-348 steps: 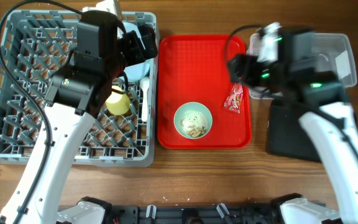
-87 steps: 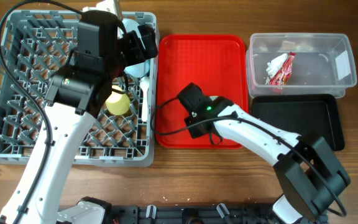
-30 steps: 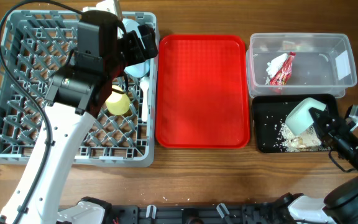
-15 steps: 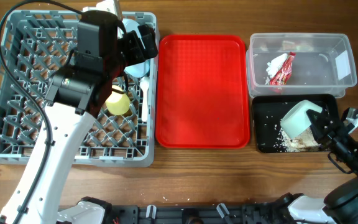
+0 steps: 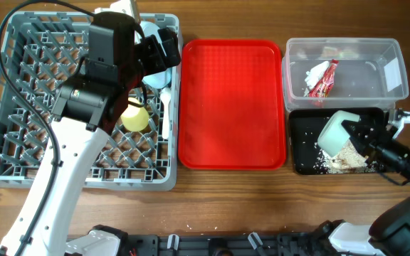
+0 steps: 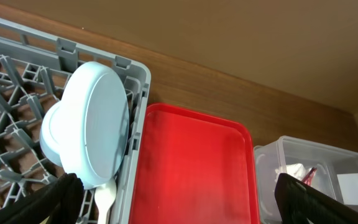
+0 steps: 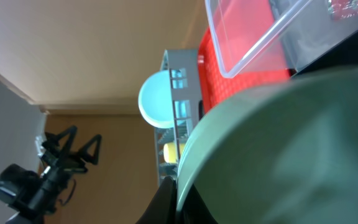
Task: Sort waste into correct bins and load items into the dishwasher rack
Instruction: 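Bring the empty green bowl back and set it on the red tray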
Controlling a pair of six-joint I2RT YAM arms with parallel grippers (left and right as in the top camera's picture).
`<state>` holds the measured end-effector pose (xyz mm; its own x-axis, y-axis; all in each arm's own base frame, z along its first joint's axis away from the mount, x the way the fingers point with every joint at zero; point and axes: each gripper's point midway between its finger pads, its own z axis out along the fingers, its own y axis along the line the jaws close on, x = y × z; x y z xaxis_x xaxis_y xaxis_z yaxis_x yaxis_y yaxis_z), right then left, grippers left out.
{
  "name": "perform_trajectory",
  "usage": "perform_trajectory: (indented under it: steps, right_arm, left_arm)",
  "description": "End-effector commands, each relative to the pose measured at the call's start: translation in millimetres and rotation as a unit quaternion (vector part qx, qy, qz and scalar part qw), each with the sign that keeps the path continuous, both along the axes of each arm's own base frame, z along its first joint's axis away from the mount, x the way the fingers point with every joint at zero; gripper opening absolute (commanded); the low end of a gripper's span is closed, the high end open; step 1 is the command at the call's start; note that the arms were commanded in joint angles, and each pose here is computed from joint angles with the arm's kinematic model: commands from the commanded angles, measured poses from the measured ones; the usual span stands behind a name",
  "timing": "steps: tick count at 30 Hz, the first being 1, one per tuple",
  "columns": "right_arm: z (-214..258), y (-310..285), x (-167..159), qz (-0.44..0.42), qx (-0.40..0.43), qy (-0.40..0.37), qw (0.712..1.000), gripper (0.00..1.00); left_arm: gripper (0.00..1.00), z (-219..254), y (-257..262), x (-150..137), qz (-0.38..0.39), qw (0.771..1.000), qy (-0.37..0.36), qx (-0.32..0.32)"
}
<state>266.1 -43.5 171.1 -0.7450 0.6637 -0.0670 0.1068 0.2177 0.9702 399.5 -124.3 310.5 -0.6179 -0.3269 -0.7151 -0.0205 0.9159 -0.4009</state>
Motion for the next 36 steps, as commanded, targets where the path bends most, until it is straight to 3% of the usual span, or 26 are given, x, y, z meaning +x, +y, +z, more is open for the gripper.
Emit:
perform_trajectory:
  steps: [1,5,9,13,15,19,22,27,28,29,30,31,32,36]
  right_arm:
    - [21,-3,6,0.025,-0.072,0.007,0.997,0.04]
    - [30,4,11,0.045,-0.239,0.081,0.967,0.05]
    - [48,71,22,0.100,-0.350,0.037,0.931,0.04]
    - [28,162,22,0.186,-0.501,-0.002,0.845,0.04]
    - [15,196,21,0.194,-0.543,-0.011,0.817,0.04]
    - [-26,222,24,0.184,-0.567,0.048,0.801,0.04]
    - [-59,256,29,0.273,-0.545,0.020,0.792,0.04]
    - [-107,268,42,0.294,-0.549,0.045,0.781,0.07]
    - [-110,271,41,0.298,-0.545,0.045,0.782,0.13]
    - [-110,273,40,0.309,-0.542,0.039,0.780,0.43]
    - [-107,274,38,0.322,-0.542,0.028,0.775,0.79]
    - [-103,273,37,0.322,-0.542,0.025,0.776,0.93]
    - [-99,273,37,0.319,-0.541,0.021,0.778,1.00]
    - [-55,274,38,0.293,-0.530,-0.028,0.795,1.00]
  left_arm:
    - [1.00,2,-1,0,-0.002,1.000,-0.004,-0.001]
    - [1.00,2,-1,0,-0.002,1.000,-0.004,-0.001]
    - [1.00,2,-1,0,-0.001,1.000,-0.004,-0.001]
    - [1.00,2,-1,0,-0.001,1.000,-0.004,-0.001]
    - [1.00,2,-1,0,-0.002,1.000,-0.004,-0.001]
    - [1.00,2,-1,0,-0.001,1.000,-0.004,-0.001]
    - [1.00,2,-1,0,-0.002,1.000,-0.004,-0.001]
    - [1.00,2,-1,0,-0.001,1.000,-0.004,-0.001]
    - [1.00,2,-1,0,-0.002,1.000,-0.004,-0.001]
    - [1.00,2,-1,0,-0.002,1.000,-0.004,-0.001]
    - [1.00,2,-1,0,-0.001,1.000,-0.004,-0.001]
    - [1.00,2,-1,0,-0.001,1.000,-0.004,-0.001]
    - [1.00,2,-1,0,-0.002,1.000,-0.004,-0.001]
    - [1.00,2,-1,0,-0.001,1.000,-0.004,-0.001]
